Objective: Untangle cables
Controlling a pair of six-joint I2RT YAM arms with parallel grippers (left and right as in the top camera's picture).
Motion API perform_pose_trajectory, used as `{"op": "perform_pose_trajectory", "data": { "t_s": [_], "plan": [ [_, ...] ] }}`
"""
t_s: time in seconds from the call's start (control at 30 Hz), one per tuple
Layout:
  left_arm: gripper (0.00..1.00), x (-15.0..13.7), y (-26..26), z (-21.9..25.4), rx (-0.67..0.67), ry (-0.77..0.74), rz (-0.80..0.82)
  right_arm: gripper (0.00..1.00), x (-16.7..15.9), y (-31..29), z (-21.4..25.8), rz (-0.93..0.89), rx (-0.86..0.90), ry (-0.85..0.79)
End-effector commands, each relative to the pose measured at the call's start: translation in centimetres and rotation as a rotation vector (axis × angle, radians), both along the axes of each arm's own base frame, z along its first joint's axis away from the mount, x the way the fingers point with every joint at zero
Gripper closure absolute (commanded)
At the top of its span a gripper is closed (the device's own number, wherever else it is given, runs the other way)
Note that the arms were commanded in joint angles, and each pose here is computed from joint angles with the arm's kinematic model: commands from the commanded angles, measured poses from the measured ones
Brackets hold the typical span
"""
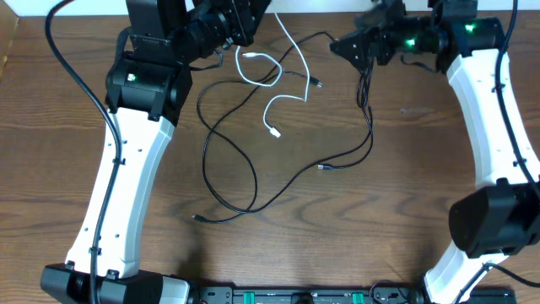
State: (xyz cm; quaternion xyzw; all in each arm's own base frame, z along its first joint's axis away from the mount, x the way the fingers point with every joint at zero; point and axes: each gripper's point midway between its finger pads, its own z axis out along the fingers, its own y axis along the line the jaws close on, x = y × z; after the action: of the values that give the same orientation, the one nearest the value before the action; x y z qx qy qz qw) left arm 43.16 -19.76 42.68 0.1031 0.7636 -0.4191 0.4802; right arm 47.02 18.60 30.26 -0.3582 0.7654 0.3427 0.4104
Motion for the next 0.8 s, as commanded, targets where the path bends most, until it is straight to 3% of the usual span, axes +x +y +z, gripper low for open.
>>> {"op": "perform_pose_trajectory", "data": {
  "t_s": [0.0, 0.17, 0.3, 0.37, 0.43, 0.5, 0.57, 0.6, 0.77],
  "plan": [
    [0.93, -2.5, -1.3, 2.1, -0.057, -0.021, -0.14, 0.08, -1.1, 2.8, 0.5, 0.149, 0.052, -0.07],
    [0.93, -5.1, -2.8, 3.3, -0.1, -0.043, -0.317, 0.21, -2.3, 7.7, 1.8, 0.27, 0.06, -0.213],
    [0.93, -5.6, -3.0, 3.3, -0.107, -0.036, -0.347, 0.33, -1.7, 8.7, 2.8, 0.241, 0.087, -0.223],
    [0.93, -5.6, -3.0, 3.3, -0.107, -0.036, -0.346, 0.47, -1.1, 8.7, 3.1, 0.201, 0.098, -0.204],
    [0.93, -5.4, -2.9, 3.2, -0.1, -0.044, -0.339, 0.88, 0.2, 8.0, 2.8, 0.091, 0.094, -0.135],
    [0.92, -4.9, -2.7, 3.0, -0.086, -0.053, -0.308, 0.99, 1.4, 6.9, 2.3, -0.024, 0.091, -0.059],
    [0.92, -3.5, -2.0, 2.2, -0.065, -0.03, -0.215, 0.99, 2.0, 6.2, 2.0, -0.085, 0.084, -0.027],
    [0.84, -2.4, -1.2, 1.4, -0.045, -0.004, -0.135, 0.99, 2.4, 5.5, 1.9, -0.141, 0.075, -0.003],
    [0.24, 1.5, 3.8, -2.2, 0.079, 0.093, 0.249, 0.99, 3.2, 1.3, 4.2, -0.367, 0.041, -0.011]
  ]
}}
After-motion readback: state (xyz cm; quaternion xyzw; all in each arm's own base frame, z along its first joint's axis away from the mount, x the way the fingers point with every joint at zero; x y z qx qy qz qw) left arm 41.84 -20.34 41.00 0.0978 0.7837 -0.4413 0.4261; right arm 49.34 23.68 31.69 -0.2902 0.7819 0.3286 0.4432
